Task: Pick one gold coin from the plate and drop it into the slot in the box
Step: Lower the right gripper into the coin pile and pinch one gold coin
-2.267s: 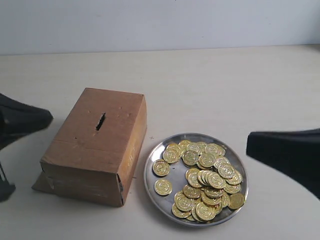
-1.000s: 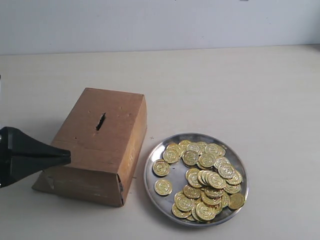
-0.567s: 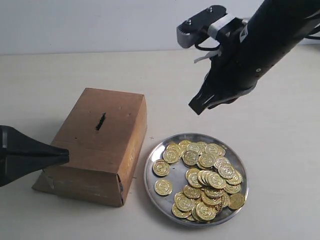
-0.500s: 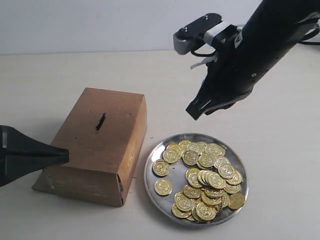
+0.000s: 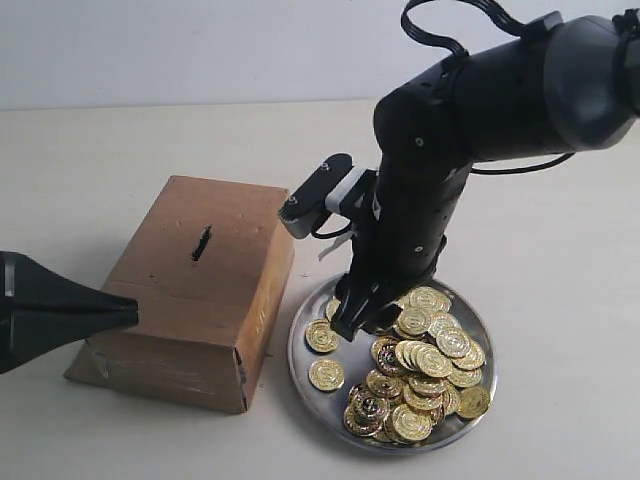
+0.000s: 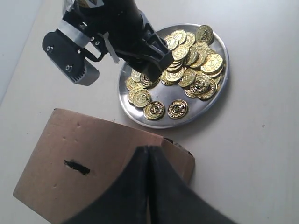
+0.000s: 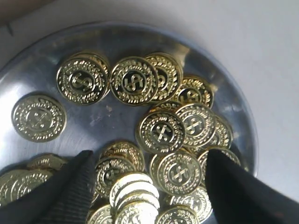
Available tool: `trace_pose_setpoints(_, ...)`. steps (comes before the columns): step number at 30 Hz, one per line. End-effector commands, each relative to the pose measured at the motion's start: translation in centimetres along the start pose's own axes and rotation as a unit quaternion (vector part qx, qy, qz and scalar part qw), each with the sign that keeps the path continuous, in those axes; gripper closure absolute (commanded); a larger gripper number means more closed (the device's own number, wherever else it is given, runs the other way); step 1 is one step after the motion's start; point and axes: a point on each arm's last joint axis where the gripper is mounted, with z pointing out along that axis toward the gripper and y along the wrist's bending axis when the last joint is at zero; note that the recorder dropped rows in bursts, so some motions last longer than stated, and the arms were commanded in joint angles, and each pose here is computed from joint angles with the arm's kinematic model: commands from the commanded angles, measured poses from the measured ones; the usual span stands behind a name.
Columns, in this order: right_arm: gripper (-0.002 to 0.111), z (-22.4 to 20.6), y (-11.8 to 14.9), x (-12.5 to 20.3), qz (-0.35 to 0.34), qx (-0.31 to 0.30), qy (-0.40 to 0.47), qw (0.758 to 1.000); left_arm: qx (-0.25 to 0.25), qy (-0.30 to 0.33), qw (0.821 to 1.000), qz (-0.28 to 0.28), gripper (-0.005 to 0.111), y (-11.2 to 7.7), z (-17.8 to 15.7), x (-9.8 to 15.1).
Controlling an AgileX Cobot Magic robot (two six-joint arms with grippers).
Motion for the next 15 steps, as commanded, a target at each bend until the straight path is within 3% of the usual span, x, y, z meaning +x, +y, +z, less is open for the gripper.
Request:
trace_pose_setpoints(1, 0.044, 1.5, -0.2, -0.3, 0.011, 0.014, 0.001, 1.0, -0.001, -0.009, 1.0, -0.007, 0.107, 0.0, -0.3, -0.3)
trace_pose_setpoints(15, 0.048, 3.9, -0.4, -0.7, 0.023, 0.027, 0.002, 0.999, -0.002, -0.009, 1.0, -0.007, 0.107, 0.0, -0.3, -0.3)
